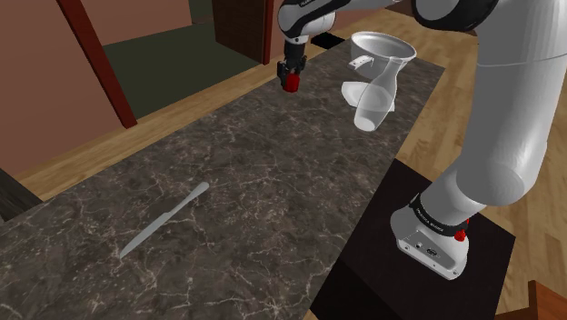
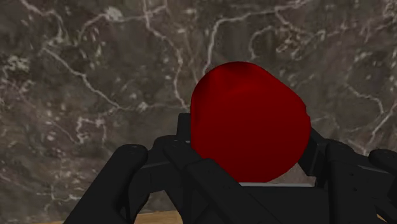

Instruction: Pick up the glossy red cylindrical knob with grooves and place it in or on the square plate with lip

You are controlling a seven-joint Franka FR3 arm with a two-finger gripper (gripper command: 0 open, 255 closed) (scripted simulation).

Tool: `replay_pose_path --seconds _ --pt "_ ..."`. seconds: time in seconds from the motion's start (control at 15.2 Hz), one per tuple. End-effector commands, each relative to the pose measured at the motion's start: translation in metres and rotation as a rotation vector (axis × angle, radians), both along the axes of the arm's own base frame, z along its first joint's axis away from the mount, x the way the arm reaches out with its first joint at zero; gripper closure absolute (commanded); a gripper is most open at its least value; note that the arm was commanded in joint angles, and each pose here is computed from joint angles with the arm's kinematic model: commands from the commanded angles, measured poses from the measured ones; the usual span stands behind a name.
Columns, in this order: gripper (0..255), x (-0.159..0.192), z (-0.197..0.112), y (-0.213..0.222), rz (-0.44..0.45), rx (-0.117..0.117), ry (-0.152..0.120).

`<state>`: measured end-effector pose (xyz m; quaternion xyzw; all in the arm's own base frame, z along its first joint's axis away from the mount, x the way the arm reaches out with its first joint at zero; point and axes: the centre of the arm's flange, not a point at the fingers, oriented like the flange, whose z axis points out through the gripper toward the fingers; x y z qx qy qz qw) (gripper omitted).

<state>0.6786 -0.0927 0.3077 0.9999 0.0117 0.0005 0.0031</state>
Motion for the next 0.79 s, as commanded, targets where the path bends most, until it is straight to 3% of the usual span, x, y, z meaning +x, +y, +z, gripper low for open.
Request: replay_pose_path --seconds 0.0,0.73 --pt "255 0.001 0.01 0.0 0.0 0.0 0.0" --pt "255 -0.009 0.063 -0.01 0.0 0.0 0.0"
